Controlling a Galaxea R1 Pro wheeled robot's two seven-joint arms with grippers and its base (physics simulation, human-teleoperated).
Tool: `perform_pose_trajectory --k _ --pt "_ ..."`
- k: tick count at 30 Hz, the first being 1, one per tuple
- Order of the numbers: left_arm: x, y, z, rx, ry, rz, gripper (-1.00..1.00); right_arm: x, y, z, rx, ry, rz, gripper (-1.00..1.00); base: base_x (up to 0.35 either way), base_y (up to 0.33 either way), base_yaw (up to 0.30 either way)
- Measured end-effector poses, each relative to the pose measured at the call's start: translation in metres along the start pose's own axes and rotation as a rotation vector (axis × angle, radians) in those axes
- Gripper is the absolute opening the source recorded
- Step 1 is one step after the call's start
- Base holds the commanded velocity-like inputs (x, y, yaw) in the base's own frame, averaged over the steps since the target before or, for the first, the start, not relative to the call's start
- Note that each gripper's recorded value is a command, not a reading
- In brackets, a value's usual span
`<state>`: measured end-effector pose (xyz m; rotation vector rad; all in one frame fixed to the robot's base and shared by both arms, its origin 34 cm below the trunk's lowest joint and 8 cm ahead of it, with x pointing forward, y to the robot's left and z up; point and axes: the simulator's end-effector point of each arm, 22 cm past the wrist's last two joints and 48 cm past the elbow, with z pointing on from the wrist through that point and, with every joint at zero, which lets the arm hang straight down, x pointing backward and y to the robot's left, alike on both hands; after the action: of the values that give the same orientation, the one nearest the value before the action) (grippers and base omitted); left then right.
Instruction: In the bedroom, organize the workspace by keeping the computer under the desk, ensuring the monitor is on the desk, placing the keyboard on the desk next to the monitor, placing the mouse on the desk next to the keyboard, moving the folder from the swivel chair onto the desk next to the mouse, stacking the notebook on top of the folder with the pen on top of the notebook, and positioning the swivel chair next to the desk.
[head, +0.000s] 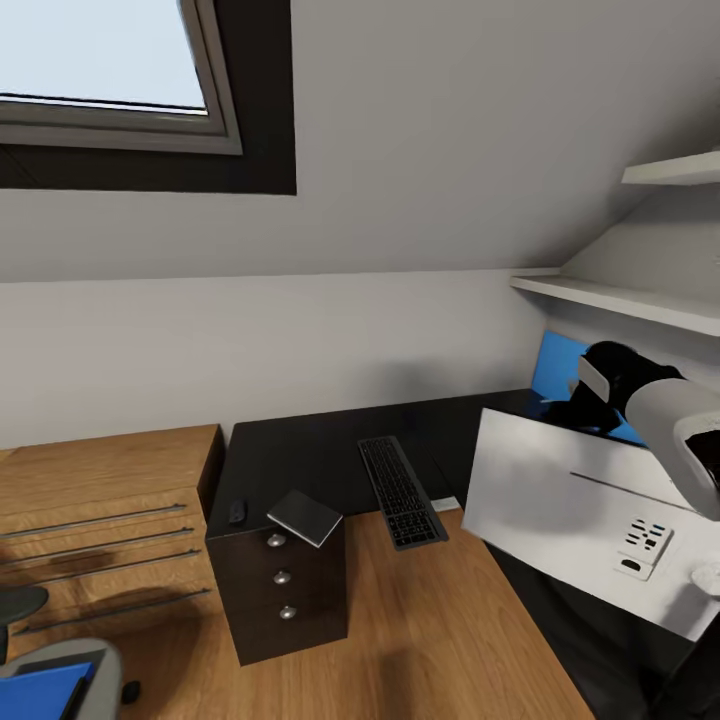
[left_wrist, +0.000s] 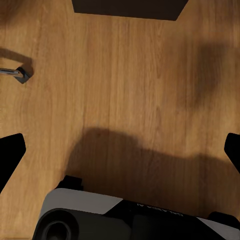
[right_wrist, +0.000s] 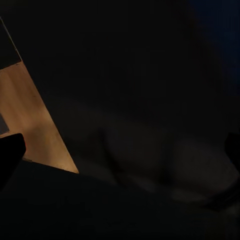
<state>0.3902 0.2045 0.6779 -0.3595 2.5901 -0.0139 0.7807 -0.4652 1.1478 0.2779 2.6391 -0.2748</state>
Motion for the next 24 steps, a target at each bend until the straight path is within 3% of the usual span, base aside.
perform_pose_trajectory --k 15,24 --pt "0.001 -0.001 0.0 0.002 0.002 0.002 1.0 -0.014 0.007 -0.009 0.005 -0.04 -0.028 1.0 -0.05 0.0 0.0" --pt "0.001 -0.002 0.0 0.004 0.002 0.001 1.0 -0.049 0.025 -0.036 -0.031 -0.143 -0.056 1.0 -0.202 0.014 0.0"
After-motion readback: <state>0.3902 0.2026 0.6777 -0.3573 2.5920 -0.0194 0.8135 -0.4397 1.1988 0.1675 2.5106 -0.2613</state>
